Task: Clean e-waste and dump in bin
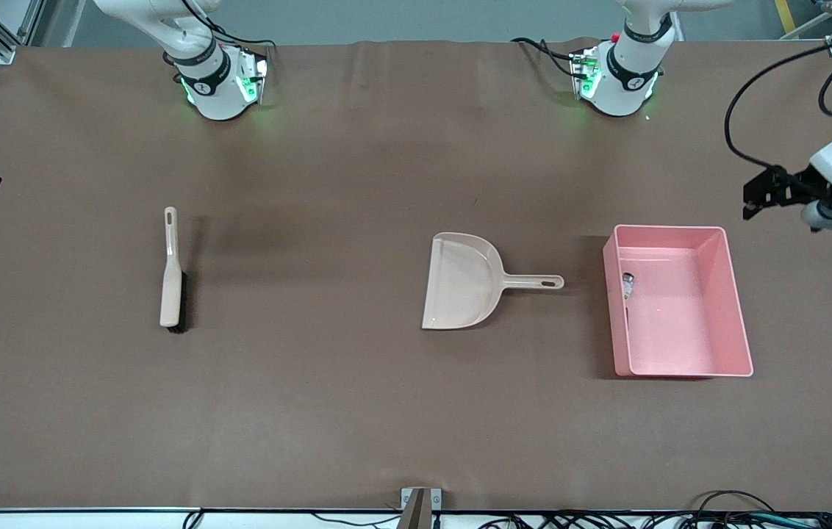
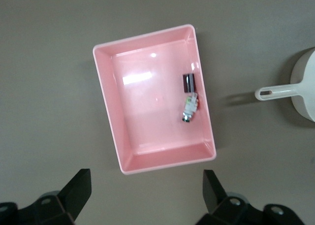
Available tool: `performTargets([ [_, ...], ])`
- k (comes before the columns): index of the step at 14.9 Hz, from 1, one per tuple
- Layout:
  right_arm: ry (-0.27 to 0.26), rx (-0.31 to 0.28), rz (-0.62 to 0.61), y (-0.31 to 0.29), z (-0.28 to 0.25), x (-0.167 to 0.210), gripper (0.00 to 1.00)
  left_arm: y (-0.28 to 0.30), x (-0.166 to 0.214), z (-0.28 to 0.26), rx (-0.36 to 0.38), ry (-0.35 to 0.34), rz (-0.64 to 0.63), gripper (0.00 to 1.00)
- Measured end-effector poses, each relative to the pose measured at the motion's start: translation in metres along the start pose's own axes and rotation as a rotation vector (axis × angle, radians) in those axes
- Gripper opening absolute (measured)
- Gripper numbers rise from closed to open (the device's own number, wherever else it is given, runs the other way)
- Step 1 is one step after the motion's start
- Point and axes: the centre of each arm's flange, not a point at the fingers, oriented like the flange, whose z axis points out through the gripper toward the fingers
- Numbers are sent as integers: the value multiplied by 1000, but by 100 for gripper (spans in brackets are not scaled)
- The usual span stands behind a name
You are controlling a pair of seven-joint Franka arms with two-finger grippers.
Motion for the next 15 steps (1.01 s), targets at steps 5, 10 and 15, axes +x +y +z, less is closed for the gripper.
performTargets([
  [5, -5, 0, 0, 0, 3, 1, 100, 29, -18, -29, -11, 3, -104, 100],
  [10, -5, 0, 0, 0, 3, 1, 100, 35, -23, -44, -59, -2, -132, 100],
  [15, -6, -1, -1, 0, 3, 1, 100, 37, -24, -55, -74, 2, -269, 100],
])
